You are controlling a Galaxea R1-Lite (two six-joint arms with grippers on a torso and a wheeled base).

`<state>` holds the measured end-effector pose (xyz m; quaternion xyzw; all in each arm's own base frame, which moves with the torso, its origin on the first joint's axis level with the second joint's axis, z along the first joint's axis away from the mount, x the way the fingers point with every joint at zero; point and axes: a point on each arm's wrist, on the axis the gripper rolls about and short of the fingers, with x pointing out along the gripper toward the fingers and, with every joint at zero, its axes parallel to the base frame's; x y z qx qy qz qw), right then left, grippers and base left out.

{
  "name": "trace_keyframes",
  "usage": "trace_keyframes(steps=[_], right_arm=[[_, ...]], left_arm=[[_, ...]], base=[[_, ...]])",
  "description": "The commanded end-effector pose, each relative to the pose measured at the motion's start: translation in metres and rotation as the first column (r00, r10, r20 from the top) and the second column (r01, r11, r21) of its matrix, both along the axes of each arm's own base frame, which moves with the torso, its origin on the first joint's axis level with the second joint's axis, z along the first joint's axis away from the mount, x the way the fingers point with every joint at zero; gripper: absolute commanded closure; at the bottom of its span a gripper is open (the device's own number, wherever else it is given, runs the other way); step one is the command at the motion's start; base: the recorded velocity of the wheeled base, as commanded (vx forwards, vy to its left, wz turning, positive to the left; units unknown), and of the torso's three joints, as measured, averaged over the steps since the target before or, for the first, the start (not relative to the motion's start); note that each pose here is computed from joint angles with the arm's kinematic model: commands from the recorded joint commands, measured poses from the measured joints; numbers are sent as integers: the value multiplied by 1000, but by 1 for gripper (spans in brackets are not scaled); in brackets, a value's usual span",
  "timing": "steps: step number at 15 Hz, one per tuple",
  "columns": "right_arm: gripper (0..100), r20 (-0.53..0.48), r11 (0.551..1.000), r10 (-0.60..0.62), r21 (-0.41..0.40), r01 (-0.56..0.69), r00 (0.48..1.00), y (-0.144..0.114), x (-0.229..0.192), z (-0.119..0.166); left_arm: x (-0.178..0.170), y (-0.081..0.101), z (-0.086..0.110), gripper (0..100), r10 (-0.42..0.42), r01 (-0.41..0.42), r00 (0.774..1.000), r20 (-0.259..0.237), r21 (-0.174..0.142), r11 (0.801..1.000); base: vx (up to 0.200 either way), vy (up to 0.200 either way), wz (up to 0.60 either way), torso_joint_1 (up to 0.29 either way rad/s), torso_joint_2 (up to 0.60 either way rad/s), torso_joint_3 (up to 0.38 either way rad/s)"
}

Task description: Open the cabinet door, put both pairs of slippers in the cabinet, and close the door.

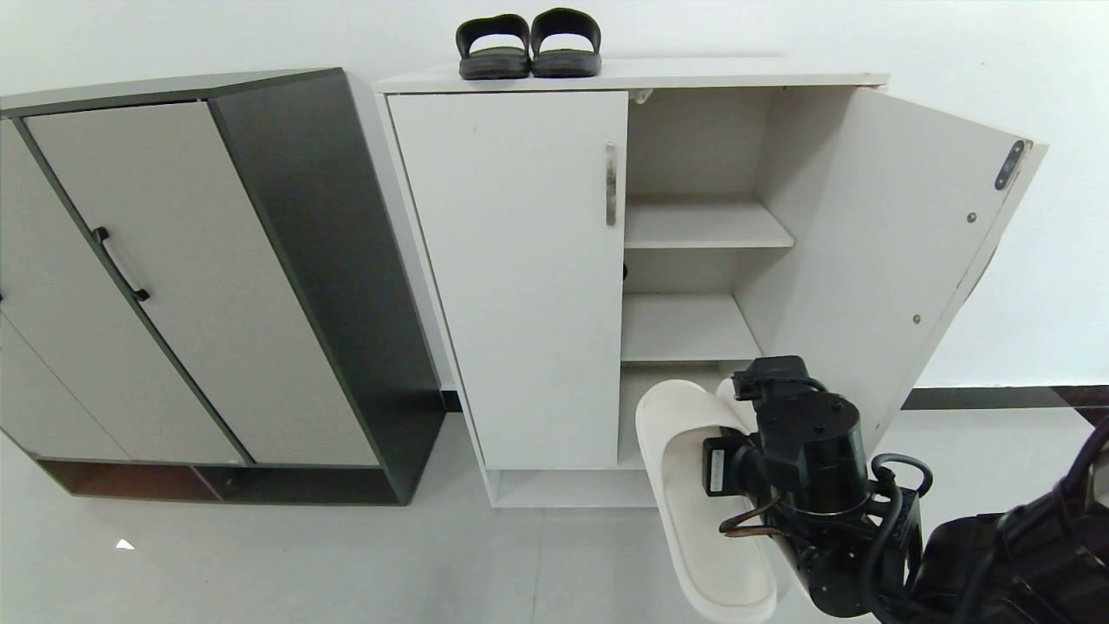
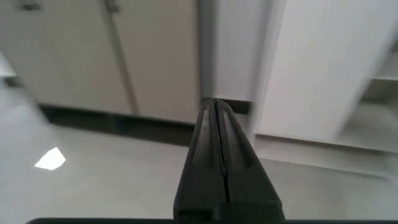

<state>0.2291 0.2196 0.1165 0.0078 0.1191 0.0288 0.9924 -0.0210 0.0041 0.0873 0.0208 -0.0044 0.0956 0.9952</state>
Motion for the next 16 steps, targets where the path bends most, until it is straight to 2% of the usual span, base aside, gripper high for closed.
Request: trace_keyframes(steps=[1, 2, 4, 6, 7, 10, 11, 14, 16], right_arm=[[100, 0, 1000, 1, 0, -1, 1000, 0, 0, 0], [100, 1, 1000, 1, 1, -1, 1000, 0, 0, 0], [100, 2, 1000, 1, 1, -1, 1000, 1, 0, -1], [100, 9, 1000, 4, -12, -4, 1000, 2, 1, -1], [100, 13, 1000, 0, -19, 0, 1000, 2, 2, 0], [100, 91, 996, -74, -42, 78, 993, 9, 34, 18], [100, 115, 995, -82, -40, 87, 990, 14, 44, 24], [100, 105, 991, -117, -53, 123, 988, 23, 55, 9], [100, 116, 991, -125, -39, 130, 985, 25, 57, 7]], left_arm=[[-2, -3, -8, 100, -131, 131, 991, 27, 1, 991], [-2, -5, -13, 100, -223, 223, 974, -32, -5, 975], [-2, -5, -12, 100, -238, 238, 971, -14, 12, 971], [-2, -5, -12, 100, -240, 240, 971, -9, -13, 971], [-2, -5, -12, 100, -243, 243, 970, -9, -13, 970], [-2, -5, -12, 100, -239, 240, 971, -13, 8, 971], [-2, -5, -12, 100, -241, 241, 970, -12, 3, 971], [-2, -5, -12, 100, -241, 241, 970, -11, -1, 971], [-2, -5, -12, 100, -241, 241, 970, -11, -4, 971]], base=[[0, 0, 0, 0, 0, 0], [0, 0, 0, 0, 0, 0], [0, 0, 0, 0, 0, 0], [0, 0, 0, 0, 0, 0], [0, 0, 0, 0, 0, 0], [0, 0, 0, 0, 0, 0], [0, 0, 0, 0, 0, 0], [0, 0, 0, 0, 0, 0], [0, -200, 0, 5, 0, 0]])
